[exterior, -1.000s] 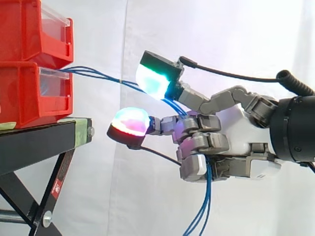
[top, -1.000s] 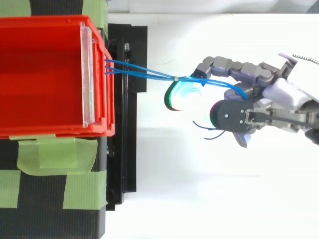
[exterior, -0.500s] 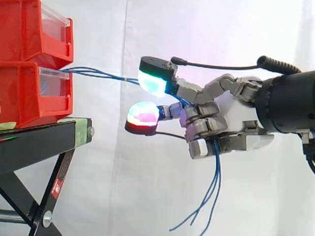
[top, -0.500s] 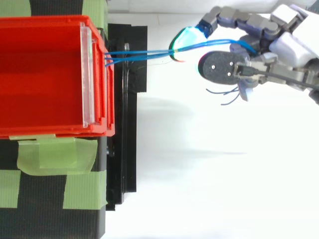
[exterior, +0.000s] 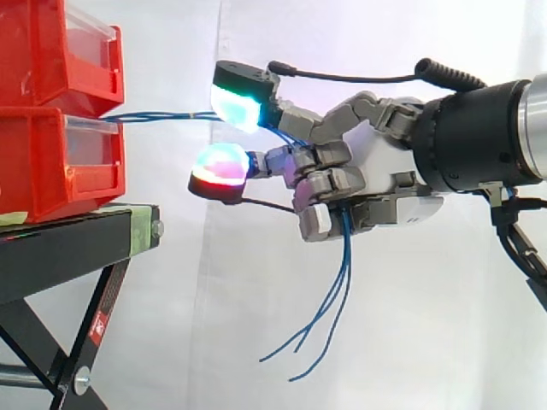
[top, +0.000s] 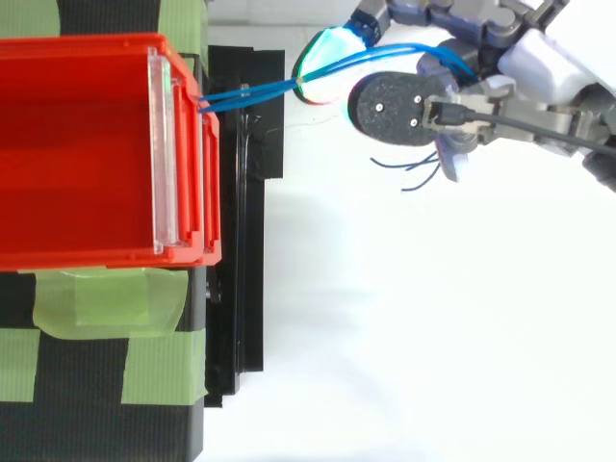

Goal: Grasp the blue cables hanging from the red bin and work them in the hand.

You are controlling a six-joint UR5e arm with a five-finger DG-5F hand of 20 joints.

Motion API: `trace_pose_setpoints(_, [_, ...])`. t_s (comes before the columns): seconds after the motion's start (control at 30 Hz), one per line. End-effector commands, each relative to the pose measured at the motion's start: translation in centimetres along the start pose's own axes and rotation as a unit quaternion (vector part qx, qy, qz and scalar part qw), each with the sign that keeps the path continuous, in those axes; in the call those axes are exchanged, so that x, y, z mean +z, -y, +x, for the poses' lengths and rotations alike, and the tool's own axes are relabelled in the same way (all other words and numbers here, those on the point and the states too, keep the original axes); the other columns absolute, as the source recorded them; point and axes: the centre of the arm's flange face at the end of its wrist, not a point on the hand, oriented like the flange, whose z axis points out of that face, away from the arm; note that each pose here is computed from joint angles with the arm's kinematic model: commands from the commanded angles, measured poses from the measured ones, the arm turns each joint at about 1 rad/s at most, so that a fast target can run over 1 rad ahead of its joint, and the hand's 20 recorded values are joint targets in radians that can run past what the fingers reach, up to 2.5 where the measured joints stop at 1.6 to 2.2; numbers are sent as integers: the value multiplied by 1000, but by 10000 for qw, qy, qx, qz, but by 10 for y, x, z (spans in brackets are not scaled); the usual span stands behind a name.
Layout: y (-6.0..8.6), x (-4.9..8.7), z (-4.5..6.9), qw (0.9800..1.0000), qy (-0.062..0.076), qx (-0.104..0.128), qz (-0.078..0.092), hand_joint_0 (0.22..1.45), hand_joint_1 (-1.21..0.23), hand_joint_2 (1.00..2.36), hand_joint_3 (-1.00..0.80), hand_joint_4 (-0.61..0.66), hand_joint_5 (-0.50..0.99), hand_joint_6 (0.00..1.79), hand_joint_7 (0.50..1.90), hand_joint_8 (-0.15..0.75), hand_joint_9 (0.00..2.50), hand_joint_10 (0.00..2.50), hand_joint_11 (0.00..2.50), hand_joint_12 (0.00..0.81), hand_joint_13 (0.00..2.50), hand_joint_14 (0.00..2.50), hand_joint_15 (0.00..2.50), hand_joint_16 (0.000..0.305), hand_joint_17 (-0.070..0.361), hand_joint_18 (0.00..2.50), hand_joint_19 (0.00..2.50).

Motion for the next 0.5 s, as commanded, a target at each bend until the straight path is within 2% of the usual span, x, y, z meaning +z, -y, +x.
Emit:
trace_pose_setpoints(0.0, [0, 1, 0, 10000, -91, -13, 31, 862, -648, 1000, -1000, 163, 270, 225, 1313, 277, 1053, 2500, 2500, 411, 1278, 2500, 1824, 41, 93, 1341, 1126])
trace_pose_setpoints(0.1, [-2, 2, 0, 10000, -77, 6, 17, 862, -645, 1000, -1000, 163, 269, 230, 1311, 277, 1053, 2500, 2500, 411, 1278, 2500, 1824, 41, 93, 1341, 1126])
trace_pose_setpoints(0.17, [-11, 6, 2, 10000, -50, 65, -23, 858, -642, 1000, -1000, 167, 272, 230, 1308, 277, 1053, 2500, 2500, 411, 1278, 2500, 1824, 41, 93, 1341, 1126])
trace_pose_setpoints(0.23, [-11, 6, 2, 10000, -50, 65, -23, 858, -639, 1000, -1000, 160, 272, 233, 1306, 277, 1053, 2500, 2500, 411, 1278, 2500, 1824, 41, 93, 1341, 1126])
trace_pose_setpoints(0.27, [-17, 10, 1, 10000, -27, 44, -23, 855, -638, 1000, -1000, 165, 273, 235, 1305, 277, 1053, 2500, 2500, 411, 1278, 2500, 1824, 41, 93, 1341, 1126])
trace_pose_setpoints(0.3, [-24, 13, 0, 10000, -10, 15, 2, 854, -637, 1000, -1000, 159, 272, 237, 1305, 277, 1053, 2500, 2500, 411, 1278, 2500, 1824, 41, 93, 1341, 1126])
trace_pose_setpoints(0.47, [-33, 13, -8, 9995, -101, -198, 235, 850, -634, 1000, -1000, 163, 275, 249, 1302, 277, 1053, 2500, 2500, 411, 1278, 2500, 1824, 41, 93, 1341, 1126])
